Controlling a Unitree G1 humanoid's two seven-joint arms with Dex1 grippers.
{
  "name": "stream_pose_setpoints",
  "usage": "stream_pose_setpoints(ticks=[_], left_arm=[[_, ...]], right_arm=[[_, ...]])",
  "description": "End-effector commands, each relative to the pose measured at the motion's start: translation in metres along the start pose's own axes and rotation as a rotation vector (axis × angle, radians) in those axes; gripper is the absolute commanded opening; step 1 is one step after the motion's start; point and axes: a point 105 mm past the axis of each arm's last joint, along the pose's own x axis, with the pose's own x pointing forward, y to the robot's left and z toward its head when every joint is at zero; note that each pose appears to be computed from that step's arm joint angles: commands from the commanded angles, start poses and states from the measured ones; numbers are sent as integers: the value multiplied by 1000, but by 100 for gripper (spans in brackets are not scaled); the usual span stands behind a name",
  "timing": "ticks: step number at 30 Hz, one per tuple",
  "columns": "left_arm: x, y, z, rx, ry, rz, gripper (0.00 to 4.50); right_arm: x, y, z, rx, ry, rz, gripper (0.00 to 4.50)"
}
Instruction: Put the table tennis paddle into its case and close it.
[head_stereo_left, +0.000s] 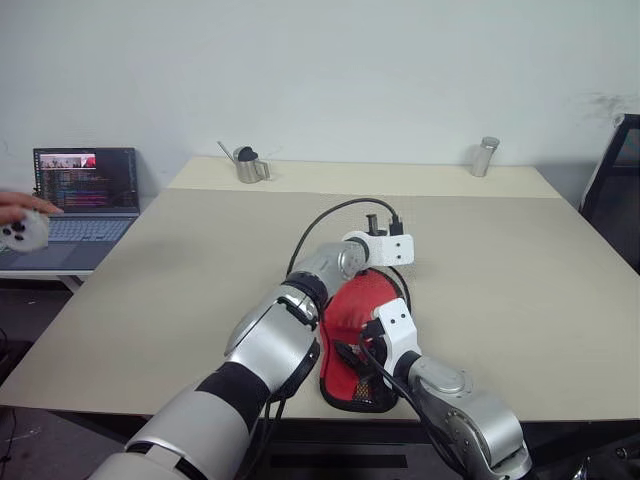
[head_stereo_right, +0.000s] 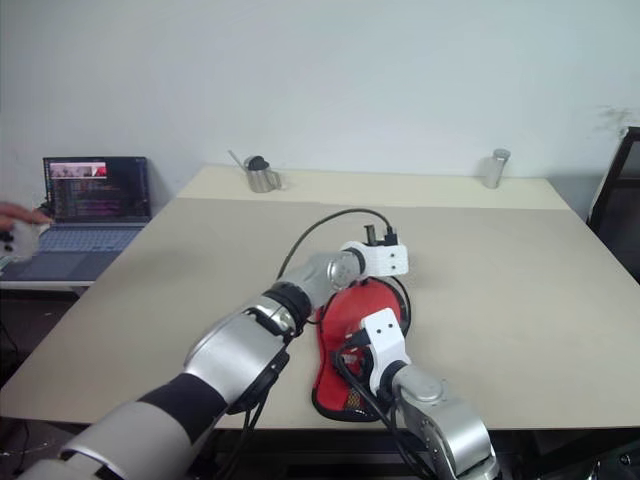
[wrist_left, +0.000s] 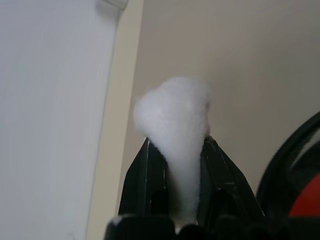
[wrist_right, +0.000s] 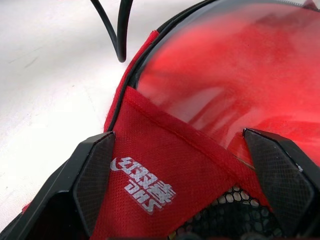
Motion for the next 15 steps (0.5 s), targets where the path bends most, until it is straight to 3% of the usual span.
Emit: stream_pose_setpoints(ticks=[1,7,8,10,15], left_arm=[[4,-9,25,3,-92,-48,36],[3,-20,19,-56,-81,-91,36],[3,-20,19,-60,-83,-91,106],[3,-21,21,-53,-93,-98,159],[2,-14,24,-31,-105,-80,345]], right_arm=[[5,12,-48,66,195,45,450],[6,12,-49,65,197,50,450],[6,12,-49,64,197,51,450],[6,12,-49,62,196,51,450],[9,11,-45,60,188,51,450]])
